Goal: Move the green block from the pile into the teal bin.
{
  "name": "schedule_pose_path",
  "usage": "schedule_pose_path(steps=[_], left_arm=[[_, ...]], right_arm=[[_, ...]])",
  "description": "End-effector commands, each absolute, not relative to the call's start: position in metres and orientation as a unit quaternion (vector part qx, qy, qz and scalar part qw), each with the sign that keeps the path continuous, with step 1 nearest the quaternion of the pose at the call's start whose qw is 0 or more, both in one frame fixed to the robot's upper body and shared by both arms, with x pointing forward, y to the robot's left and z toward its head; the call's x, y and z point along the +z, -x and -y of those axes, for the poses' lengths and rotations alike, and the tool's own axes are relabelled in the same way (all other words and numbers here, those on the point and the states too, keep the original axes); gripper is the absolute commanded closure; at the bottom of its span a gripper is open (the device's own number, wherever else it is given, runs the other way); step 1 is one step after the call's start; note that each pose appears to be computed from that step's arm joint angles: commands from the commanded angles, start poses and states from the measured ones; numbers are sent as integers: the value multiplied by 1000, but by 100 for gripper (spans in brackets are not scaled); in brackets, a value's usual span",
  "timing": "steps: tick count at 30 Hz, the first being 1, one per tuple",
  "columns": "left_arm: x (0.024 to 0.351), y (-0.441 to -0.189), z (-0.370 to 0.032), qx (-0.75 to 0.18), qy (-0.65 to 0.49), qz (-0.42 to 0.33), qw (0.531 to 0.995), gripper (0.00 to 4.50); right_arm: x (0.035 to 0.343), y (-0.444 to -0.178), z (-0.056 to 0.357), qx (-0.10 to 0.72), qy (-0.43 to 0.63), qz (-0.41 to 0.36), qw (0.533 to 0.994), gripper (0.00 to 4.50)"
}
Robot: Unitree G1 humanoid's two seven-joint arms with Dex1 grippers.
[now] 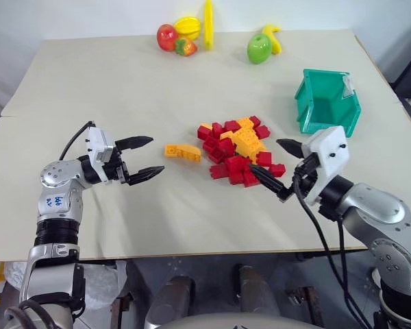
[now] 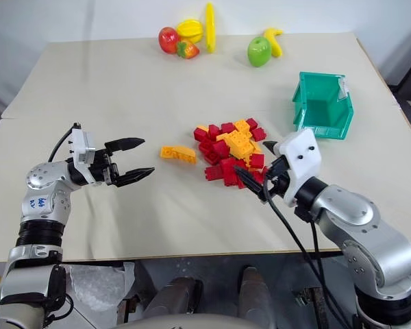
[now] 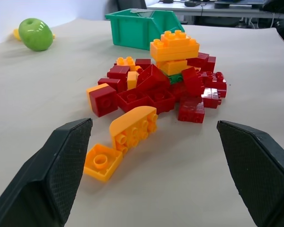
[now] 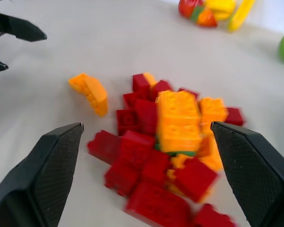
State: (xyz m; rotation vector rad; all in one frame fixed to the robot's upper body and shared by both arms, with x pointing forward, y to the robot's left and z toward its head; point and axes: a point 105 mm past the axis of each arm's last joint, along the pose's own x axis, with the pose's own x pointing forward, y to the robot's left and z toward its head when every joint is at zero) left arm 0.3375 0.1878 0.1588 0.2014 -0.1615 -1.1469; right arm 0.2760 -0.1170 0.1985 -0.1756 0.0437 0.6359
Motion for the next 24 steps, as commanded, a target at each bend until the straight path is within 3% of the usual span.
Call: schedule_pose_path(steps=[1,10,19,24], left_arm=[[166,-335,-182,-559,-100,96,818,0],[159,-328,-179,-592,-108,96,793,0],[163,-322,-168,-643,-102,97,753,0],[165,-323,-160,-655,-103,100,742,0]], right_arm=[[209,-276,92,334,86,-12,939,127],[201,-312,40,353,72,-68,930,429],[184,-360,18,324,77,-86,939,440],[179,-375,49,266,100,-87,955,440]])
